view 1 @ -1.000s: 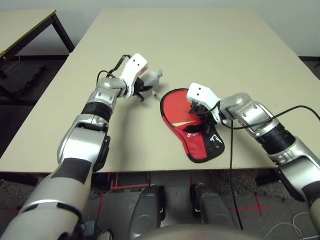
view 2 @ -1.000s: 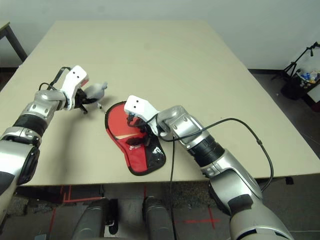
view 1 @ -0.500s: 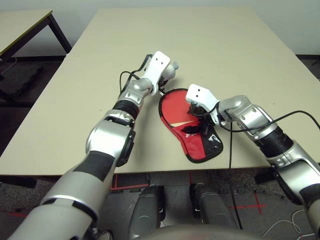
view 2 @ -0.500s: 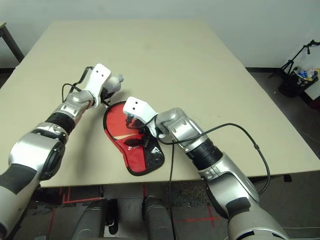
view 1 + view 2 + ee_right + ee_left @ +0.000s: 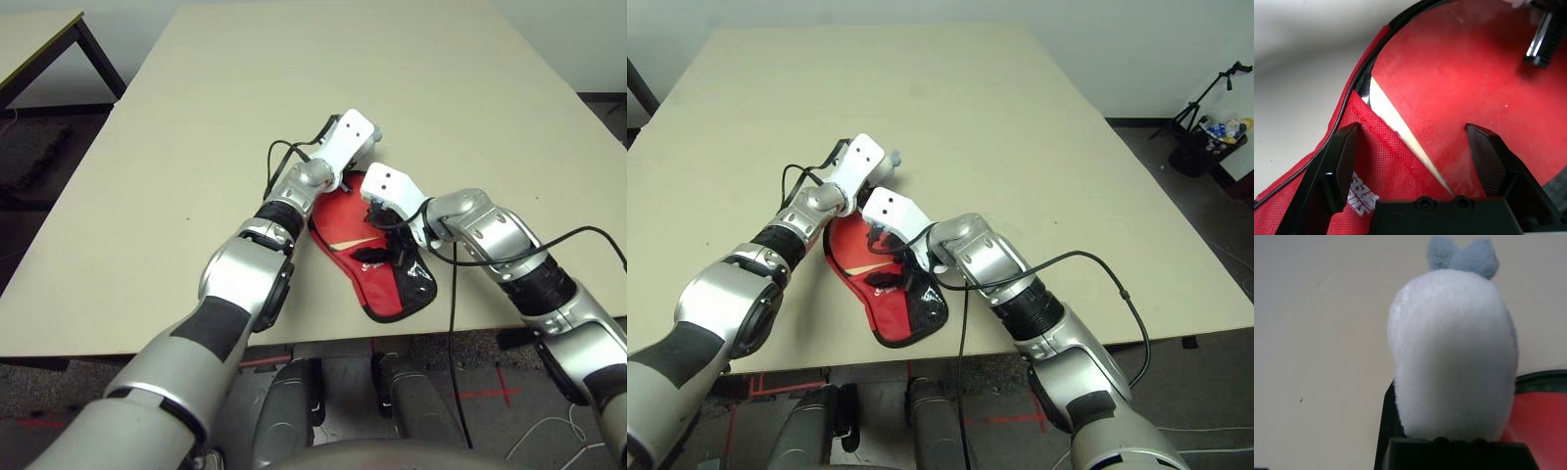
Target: Store the ping-pong paddle in its case and zip it.
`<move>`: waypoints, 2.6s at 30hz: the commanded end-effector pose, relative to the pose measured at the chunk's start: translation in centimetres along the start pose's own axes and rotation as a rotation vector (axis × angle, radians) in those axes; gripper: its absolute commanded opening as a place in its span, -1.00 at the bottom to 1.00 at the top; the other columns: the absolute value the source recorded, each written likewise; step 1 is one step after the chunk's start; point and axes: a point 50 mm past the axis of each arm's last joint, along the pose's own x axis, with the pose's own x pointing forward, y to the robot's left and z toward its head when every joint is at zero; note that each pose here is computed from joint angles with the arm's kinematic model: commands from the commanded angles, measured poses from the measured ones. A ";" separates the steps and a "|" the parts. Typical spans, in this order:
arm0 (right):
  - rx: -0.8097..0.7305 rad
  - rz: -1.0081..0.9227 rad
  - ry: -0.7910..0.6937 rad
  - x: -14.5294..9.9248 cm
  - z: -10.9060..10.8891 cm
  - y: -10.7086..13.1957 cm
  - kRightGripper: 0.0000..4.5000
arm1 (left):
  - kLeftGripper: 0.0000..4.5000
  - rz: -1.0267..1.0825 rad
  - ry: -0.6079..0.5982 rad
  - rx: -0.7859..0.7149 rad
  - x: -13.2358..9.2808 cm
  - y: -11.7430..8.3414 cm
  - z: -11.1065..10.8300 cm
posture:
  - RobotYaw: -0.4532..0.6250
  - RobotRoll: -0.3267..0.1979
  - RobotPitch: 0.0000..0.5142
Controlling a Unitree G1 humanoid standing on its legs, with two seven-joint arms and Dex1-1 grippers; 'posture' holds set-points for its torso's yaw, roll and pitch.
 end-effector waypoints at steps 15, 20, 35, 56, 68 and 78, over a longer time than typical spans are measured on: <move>0.073 0.012 0.024 1.1 -1.0 0.2 1.00 | -0.59 -0.261 -0.092 0.007 0.5 -3.3 1.7 | -0.53 0.25 -0.30; 0.074 -0.008 0.008 0.9 -0.8 -0.5 1.00 | 0.13 -0.259 -0.107 0.013 0.1 -1.8 1.9 | -0.48 0.25 -0.36; 0.104 -0.034 -0.011 0.4 -1.4 -1.4 1.00 | 0.98 -0.205 -0.283 -0.091 -1.6 4.1 4.9 | -0.38 0.25 -0.45; 0.174 -0.598 -0.146 -7.2 4.5 -12.8 1.00 | 0.98 -0.555 -0.202 -0.137 -6.1 5.4 -0.6 | -0.29 0.25 -0.54; 0.033 -0.555 -0.164 -1.2 5.5 -12.2 1.00 | 0.98 -0.564 -0.061 -0.148 -6.2 1.8 -2.6 | -0.11 0.25 -0.53; -0.103 -0.630 -0.169 -1.8 6.8 -12.5 1.00 | 0.98 -0.527 -0.072 -0.178 -6.9 0.8 -2.5 | -0.04 0.25 -0.26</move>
